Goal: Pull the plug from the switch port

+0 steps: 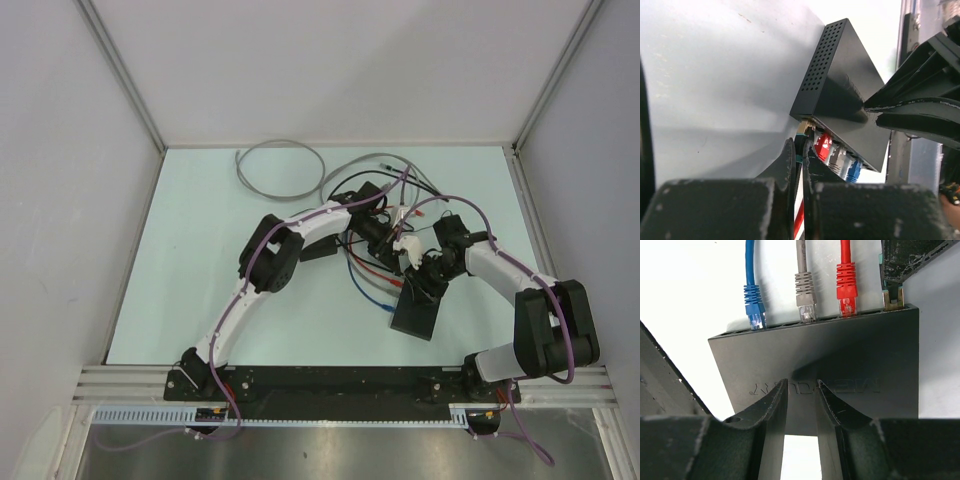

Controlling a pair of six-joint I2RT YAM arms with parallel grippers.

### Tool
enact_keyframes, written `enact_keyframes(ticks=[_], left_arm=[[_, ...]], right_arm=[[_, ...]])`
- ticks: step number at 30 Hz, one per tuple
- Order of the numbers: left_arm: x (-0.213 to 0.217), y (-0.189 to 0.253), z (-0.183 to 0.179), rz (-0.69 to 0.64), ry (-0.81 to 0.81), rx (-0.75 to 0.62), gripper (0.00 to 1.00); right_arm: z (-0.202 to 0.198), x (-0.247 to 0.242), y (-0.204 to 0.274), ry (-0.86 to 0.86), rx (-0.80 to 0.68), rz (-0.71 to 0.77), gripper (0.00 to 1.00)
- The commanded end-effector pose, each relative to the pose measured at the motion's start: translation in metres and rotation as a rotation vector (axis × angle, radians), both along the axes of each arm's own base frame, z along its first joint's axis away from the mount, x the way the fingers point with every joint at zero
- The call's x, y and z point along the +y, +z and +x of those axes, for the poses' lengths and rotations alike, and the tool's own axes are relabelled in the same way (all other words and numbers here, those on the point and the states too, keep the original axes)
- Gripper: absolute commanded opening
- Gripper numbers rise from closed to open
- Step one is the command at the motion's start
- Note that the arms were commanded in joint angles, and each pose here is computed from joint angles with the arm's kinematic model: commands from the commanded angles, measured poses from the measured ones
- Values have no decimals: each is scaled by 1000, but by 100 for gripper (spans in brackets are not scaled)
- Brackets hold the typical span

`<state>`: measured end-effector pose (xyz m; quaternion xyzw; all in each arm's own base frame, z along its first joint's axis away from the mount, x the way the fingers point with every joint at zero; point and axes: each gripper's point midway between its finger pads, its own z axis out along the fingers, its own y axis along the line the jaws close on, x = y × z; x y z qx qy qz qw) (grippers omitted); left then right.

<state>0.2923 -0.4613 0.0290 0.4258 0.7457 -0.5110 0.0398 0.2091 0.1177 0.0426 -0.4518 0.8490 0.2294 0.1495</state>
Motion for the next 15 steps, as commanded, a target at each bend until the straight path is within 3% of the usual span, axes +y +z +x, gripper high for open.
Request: enact_keyframes(ticks=[1,11,15], left_arm=[[28,-52,14,211,21,-136,0],[32,-45,26,254,38,-141,0],[27,-35,18,178,26,-51,1]], right_arm=[[0,-6,-7,8,-25,-38,33],[-1,-8,-12,18,-29,-60,33],[-2,-8,-13,15,-26,-60,33]])
